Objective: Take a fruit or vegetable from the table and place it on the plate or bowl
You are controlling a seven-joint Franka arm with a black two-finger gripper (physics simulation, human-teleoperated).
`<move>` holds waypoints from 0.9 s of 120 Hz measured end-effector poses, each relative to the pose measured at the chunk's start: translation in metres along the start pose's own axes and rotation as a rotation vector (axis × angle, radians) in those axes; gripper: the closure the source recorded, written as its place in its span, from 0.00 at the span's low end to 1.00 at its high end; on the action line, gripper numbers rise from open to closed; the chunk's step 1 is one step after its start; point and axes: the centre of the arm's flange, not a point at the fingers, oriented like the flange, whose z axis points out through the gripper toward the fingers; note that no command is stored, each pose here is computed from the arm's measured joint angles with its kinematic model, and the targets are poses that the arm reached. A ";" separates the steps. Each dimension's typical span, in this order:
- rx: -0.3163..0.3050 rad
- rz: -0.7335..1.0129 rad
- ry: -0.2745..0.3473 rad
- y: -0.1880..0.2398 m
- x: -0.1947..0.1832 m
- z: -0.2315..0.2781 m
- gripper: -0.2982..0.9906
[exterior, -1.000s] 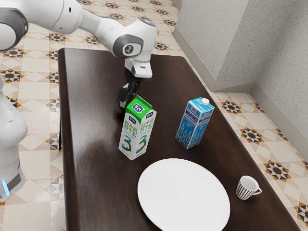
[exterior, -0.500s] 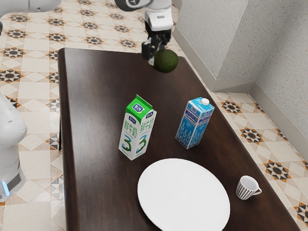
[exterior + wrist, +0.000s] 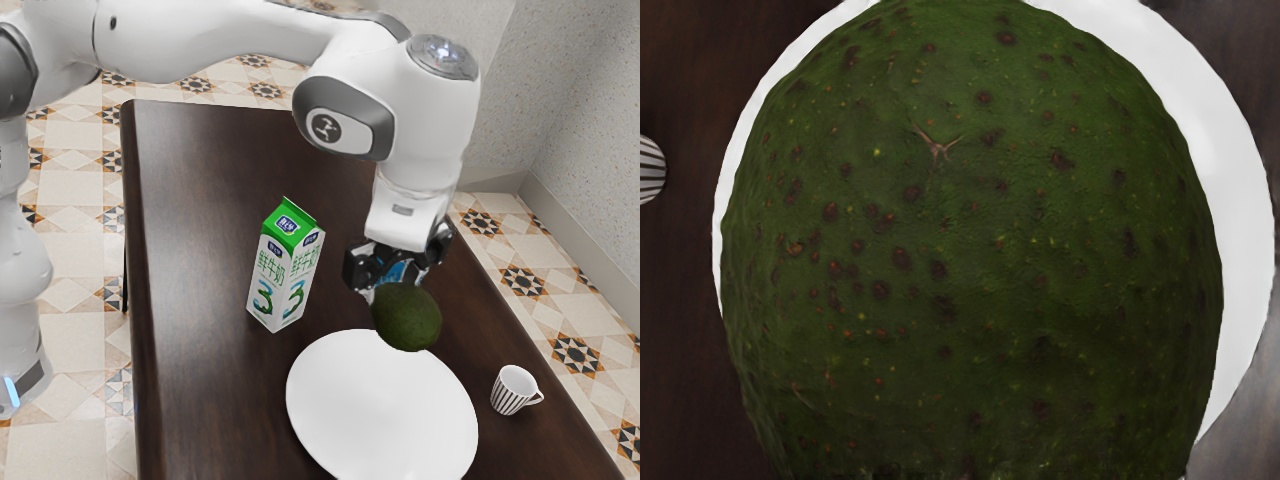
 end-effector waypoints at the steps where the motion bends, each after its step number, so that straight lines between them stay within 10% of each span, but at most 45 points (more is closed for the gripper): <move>1: -0.002 0.003 -0.002 0.003 0.003 0.001 0.57; 47: -0.073 -0.265 -0.065 -0.040 -0.044 0.048 0.28; 108: -0.071 -0.382 -0.075 -0.039 -0.043 0.049 0.23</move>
